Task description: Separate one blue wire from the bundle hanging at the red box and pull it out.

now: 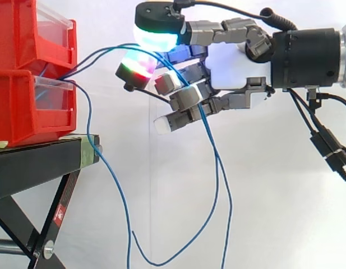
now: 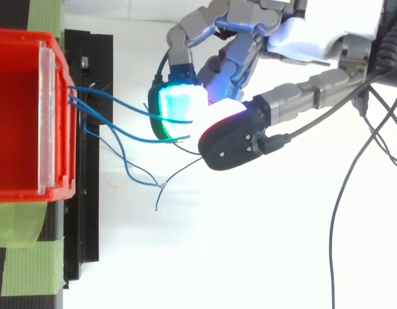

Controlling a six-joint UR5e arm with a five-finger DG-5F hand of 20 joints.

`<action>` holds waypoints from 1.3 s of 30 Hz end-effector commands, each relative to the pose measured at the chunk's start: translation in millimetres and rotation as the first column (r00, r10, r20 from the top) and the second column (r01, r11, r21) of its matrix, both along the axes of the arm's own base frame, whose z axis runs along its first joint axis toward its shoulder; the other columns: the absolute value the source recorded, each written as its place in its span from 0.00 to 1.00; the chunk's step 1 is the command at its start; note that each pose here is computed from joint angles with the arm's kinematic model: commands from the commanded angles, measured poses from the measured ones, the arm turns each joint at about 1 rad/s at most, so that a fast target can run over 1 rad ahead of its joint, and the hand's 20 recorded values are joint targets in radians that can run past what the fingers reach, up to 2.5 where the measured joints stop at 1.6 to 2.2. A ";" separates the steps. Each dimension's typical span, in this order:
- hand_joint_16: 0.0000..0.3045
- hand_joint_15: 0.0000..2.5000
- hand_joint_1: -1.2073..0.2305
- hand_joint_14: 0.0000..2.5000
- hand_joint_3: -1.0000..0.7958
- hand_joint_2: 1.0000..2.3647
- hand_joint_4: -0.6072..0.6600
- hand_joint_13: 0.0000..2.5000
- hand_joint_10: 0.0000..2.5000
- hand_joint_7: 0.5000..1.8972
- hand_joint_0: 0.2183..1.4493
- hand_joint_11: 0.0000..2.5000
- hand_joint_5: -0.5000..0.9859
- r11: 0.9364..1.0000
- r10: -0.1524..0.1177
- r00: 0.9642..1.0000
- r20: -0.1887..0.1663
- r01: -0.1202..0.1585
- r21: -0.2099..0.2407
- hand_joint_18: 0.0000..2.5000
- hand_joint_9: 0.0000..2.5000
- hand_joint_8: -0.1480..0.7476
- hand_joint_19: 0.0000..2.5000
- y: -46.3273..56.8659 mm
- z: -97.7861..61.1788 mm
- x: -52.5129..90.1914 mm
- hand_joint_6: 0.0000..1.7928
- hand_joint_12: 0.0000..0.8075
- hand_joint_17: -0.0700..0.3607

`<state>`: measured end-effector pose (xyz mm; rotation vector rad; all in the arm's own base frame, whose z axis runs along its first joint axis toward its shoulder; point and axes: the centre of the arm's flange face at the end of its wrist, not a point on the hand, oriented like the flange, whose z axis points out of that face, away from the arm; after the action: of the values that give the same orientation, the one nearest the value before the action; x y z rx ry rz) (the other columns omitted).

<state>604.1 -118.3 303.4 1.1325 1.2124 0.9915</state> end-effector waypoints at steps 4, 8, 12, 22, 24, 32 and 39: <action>0.18 0.47 0.23 0.01 0.53 0.02 0.58 0.52 0.01 0.38 0.31 0.45 0.22 1.000 0.001 1.000 0.001 -0.001 0.000 0.30 0.45 0.58 0.19 0.0 0.2 0.0 0.51 0.55 0.44; 0.19 0.46 0.24 0.01 0.55 0.02 0.61 0.53 0.01 0.34 0.32 0.45 0.21 1.000 0.001 1.000 0.001 -0.001 0.000 0.31 0.45 0.60 0.19 0.0 0.2 0.0 0.51 0.58 0.47; 0.20 0.46 0.24 0.01 0.56 0.01 0.63 0.53 0.01 0.32 0.33 0.45 0.21 1.000 0.001 1.000 -0.001 -0.001 -0.002 0.32 0.44 0.61 0.18 0.0 -0.7 0.2 0.51 0.60 0.48; 0.19 0.46 0.23 0.01 0.55 0.01 0.66 0.51 0.01 0.30 0.34 0.46 0.20 1.000 0.002 1.000 0.001 -0.002 0.000 0.31 0.42 0.59 0.19 1.0 0.2 0.2 0.51 0.58 0.47; 0.19 0.46 0.23 0.01 0.55 0.02 0.65 0.51 0.01 0.30 0.35 0.46 0.20 1.000 0.002 1.000 0.002 -0.002 -0.001 0.31 0.42 0.58 0.19 1.0 0.3 0.4 0.51 0.57 0.46; 0.19 0.46 0.21 0.01 0.51 0.02 0.66 0.48 0.01 0.30 0.34 0.45 0.19 1.000 0.004 1.000 0.001 -0.004 0.000 0.29 0.38 0.55 0.19 1.1 -0.6 0.6 0.51 0.55 0.46; 0.19 0.46 0.20 0.01 0.50 0.02 0.66 0.47 0.01 0.30 0.34 0.44 0.18 1.000 0.002 1.000 0.002 -0.002 0.000 0.28 0.36 0.55 0.18 0.2 0.3 0.2 0.50 0.55 0.46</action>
<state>604.3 -117.9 303.5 1.1302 1.2123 0.9941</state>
